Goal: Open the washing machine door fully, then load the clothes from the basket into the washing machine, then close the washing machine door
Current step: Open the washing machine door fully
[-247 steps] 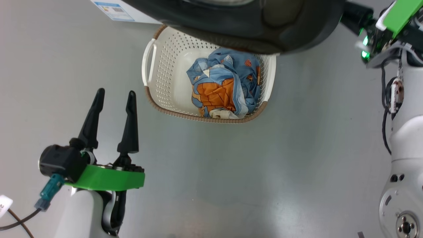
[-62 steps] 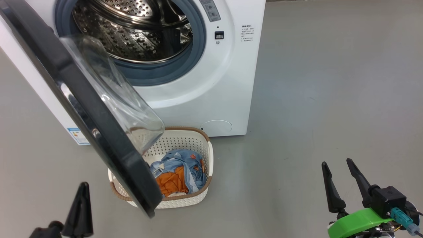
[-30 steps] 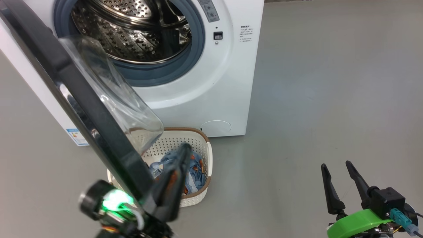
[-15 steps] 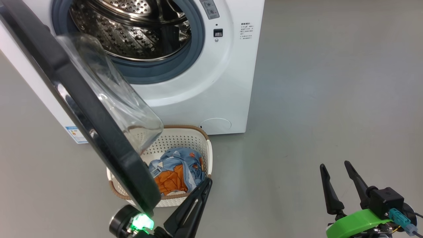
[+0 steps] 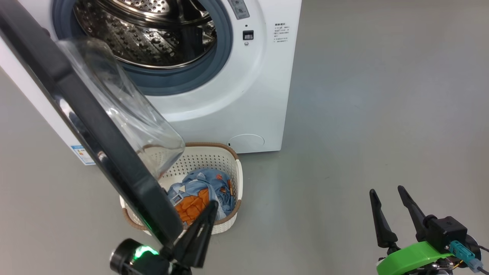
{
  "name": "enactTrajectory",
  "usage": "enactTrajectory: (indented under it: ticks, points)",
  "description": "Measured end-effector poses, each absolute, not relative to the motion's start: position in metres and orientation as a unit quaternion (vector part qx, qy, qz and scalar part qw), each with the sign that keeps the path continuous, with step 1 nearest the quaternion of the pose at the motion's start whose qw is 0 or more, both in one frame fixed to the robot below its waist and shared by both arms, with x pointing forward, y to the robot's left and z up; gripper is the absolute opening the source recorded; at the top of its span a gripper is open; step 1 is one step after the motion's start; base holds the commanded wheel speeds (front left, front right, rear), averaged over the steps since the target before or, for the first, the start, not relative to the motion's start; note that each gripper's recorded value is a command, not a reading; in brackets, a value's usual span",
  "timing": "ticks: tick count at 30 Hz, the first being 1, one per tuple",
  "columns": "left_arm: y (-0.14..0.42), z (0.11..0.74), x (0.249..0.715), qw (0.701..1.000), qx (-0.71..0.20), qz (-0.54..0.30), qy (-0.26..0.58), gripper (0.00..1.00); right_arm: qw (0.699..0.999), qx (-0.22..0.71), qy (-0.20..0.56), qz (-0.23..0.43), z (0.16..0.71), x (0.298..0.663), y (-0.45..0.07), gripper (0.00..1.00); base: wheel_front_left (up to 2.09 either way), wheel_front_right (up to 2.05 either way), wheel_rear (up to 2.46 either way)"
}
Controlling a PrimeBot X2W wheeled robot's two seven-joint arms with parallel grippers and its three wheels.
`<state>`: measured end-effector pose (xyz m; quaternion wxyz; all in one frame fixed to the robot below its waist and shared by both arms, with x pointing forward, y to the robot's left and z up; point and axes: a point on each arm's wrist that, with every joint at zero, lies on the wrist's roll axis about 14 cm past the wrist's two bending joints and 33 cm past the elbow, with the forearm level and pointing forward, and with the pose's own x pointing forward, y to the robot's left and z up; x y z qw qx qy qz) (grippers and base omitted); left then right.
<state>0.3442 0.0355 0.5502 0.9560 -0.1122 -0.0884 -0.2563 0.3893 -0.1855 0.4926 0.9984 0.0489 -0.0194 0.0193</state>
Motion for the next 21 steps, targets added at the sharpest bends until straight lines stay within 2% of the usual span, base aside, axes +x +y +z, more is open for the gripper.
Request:
enactTrajectory:
  ticks: [21]
  points:
    - [0.074, 0.522, 0.37, 0.975, -0.124, -0.176, -0.051, 0.0, 0.998, 0.057, -0.008, 0.023, 0.484, 0.394, -0.182, 1.0, 0.0, 0.0, 0.0]
